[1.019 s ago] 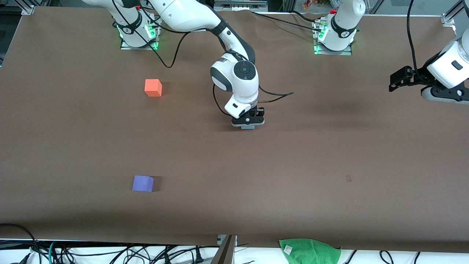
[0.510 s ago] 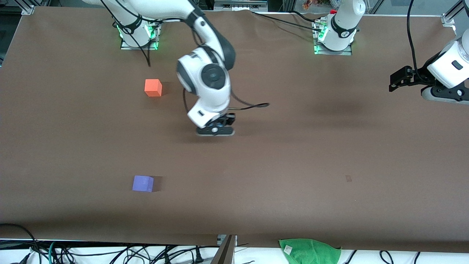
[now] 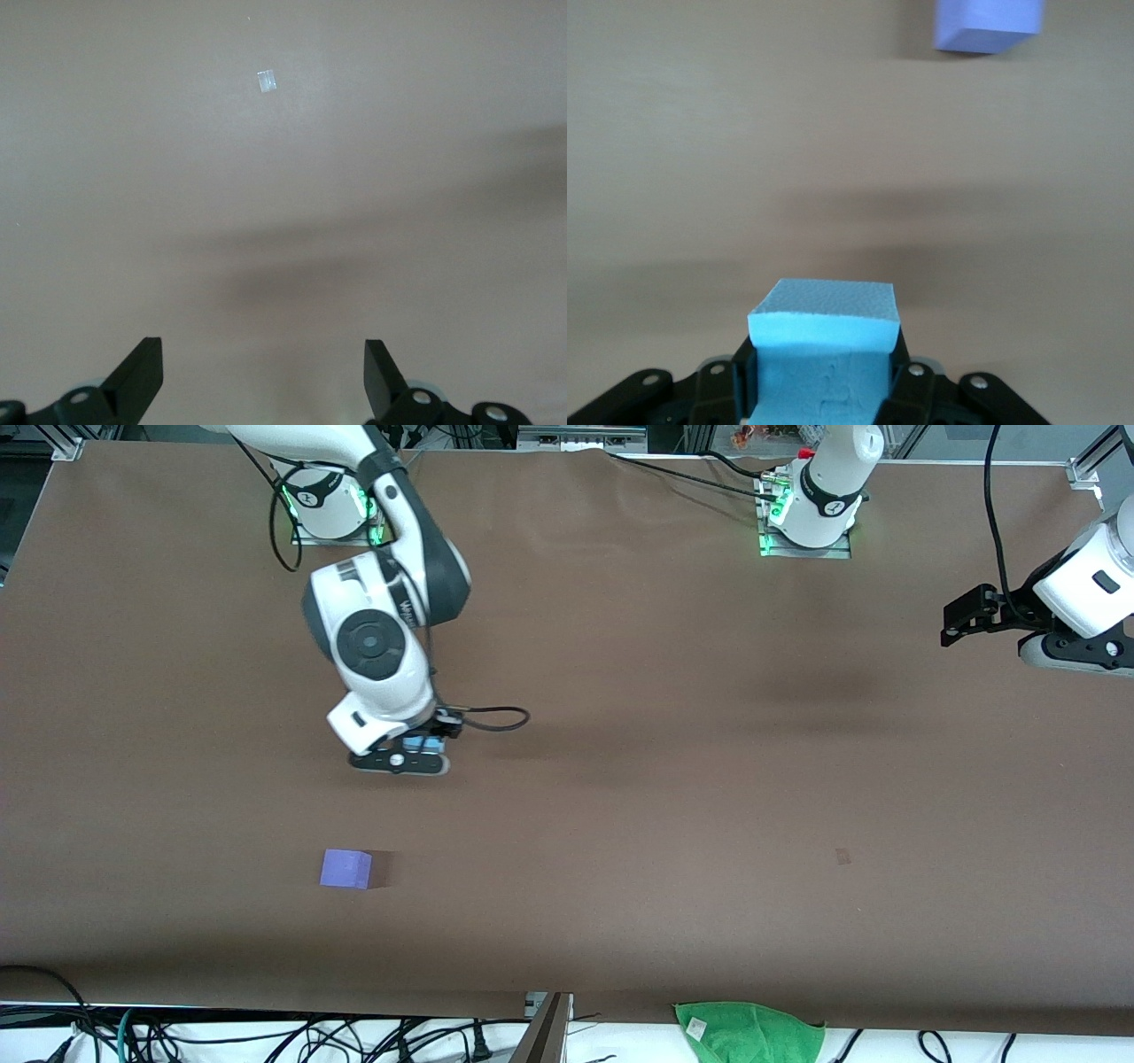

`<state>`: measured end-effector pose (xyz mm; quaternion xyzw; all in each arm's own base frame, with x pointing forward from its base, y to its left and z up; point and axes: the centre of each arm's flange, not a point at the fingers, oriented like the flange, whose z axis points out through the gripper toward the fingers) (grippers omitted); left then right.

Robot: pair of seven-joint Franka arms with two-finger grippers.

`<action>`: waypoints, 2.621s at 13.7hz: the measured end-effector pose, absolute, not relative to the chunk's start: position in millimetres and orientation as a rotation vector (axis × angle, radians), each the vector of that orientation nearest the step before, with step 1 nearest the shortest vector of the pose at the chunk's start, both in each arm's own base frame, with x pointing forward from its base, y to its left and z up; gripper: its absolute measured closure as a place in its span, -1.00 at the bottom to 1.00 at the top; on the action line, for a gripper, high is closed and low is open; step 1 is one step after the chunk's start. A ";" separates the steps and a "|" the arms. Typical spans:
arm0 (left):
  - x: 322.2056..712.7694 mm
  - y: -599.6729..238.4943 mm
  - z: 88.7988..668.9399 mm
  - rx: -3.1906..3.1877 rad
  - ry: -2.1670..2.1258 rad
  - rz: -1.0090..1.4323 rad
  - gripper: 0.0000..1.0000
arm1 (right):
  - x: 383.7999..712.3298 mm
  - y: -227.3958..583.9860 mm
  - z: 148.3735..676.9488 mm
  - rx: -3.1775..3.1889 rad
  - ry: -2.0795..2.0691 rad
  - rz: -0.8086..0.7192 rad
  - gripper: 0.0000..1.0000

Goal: Place blue block between orange and purple blocks
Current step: 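Carry the blue cube between the orange and purple cubes and lower it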

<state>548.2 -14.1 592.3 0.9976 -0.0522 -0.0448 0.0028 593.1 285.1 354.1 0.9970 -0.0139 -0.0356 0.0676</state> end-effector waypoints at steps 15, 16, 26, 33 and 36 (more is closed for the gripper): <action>548.2 -14.4 592.6 3.129 -0.165 -0.140 -1.00 | 548.0 135.3 258.3 3.100 0.018 0.074 -0.09; 548.2 -14.4 592.6 3.129 -0.165 -0.140 -1.00 | 546.6 134.2 256.1 3.100 0.020 0.084 -0.09; 548.1 -14.5 592.6 3.128 -0.165 -0.141 -1.00 | 534.1 138.6 219.9 3.090 0.034 0.152 -0.09; 548.1 -14.6 592.6 3.128 -0.165 -0.141 -1.00 | 531.5 146.4 207.0 3.081 0.072 0.157 -0.09; 548.1 -14.5 592.5 3.128 -0.165 -0.141 -1.00 | 532.0 146.6 207.1 3.080 0.081 0.164 -0.57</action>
